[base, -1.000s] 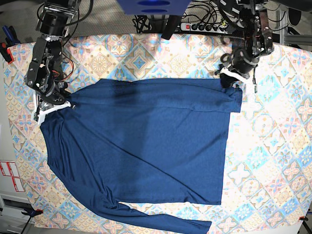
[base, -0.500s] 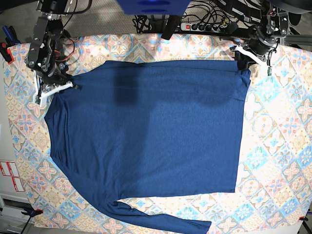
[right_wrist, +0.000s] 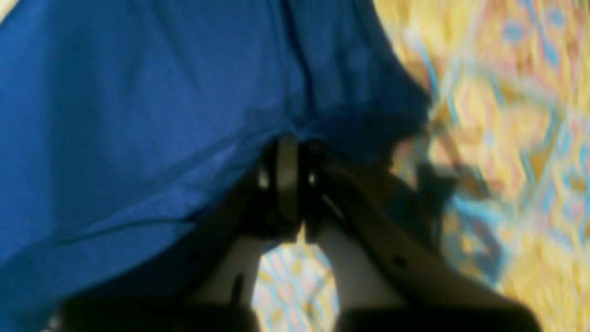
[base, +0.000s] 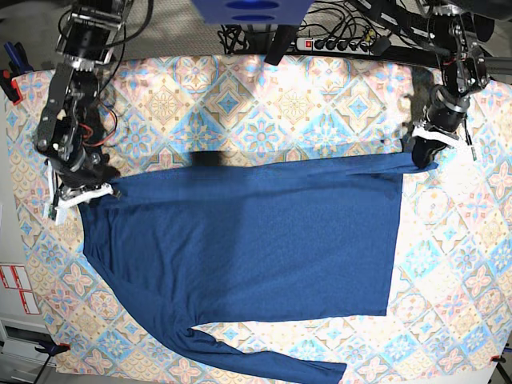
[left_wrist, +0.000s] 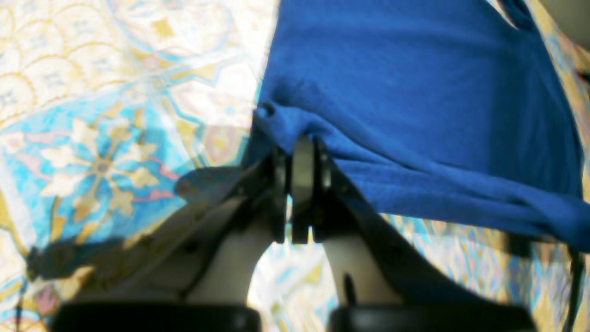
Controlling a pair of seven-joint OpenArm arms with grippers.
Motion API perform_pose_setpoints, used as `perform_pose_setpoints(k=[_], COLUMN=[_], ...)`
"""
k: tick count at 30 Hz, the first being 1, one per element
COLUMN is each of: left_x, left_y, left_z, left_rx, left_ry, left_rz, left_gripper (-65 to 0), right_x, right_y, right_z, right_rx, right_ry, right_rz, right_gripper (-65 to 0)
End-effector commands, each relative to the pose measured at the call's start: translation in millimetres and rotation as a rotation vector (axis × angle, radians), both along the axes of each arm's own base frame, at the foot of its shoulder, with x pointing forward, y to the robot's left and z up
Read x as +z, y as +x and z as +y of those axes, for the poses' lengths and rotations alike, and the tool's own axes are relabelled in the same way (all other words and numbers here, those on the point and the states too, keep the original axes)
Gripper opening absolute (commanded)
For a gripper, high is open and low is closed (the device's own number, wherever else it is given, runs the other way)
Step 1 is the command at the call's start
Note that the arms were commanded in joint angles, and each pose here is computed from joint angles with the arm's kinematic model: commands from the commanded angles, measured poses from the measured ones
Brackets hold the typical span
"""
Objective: Fold the T-shirt properly
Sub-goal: 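Drag the shirt with both grippers away from the collar toward the hem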
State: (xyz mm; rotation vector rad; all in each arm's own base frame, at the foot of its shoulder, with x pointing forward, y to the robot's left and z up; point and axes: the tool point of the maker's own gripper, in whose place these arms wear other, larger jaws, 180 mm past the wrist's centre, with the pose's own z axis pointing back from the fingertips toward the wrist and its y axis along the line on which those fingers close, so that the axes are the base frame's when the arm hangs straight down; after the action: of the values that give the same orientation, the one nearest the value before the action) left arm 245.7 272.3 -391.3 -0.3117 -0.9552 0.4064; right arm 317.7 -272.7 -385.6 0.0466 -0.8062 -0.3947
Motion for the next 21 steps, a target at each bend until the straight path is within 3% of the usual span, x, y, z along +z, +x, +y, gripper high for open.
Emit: perform_pose_setpoints(k=[1,8,15,21], left_x=[14.7,11.4,38.4,28.0], left_y=[12.6,56.9,95.8,119.4], left_z=[9.5,8.1,8.4,18.0], left_rx=[0.016,0.052,0.050,0.094], left_ry=[0.017,-0.062,-0.071,-0.124], left_rz=[-0.056,-0.081,-0.164,-0.150], left_gripper=[-65.0,-65.0,-65.0,-65.0], right_x=[6.2,-7.2,-16.3,-18.7], right_y=[7.0,36.0,62.9,82.5], right_z=[-9.7,-16.6,-20.3,-21.1], right_rx=[-0.018,-0.065,-0.105,-0.129], right_ry=[-0.023,0.019,0.057,0.084], right_rz=[-0.020,-0.042,-0.059,-0.076], right_gripper=[-65.0,-65.0,-64.8,-64.8])
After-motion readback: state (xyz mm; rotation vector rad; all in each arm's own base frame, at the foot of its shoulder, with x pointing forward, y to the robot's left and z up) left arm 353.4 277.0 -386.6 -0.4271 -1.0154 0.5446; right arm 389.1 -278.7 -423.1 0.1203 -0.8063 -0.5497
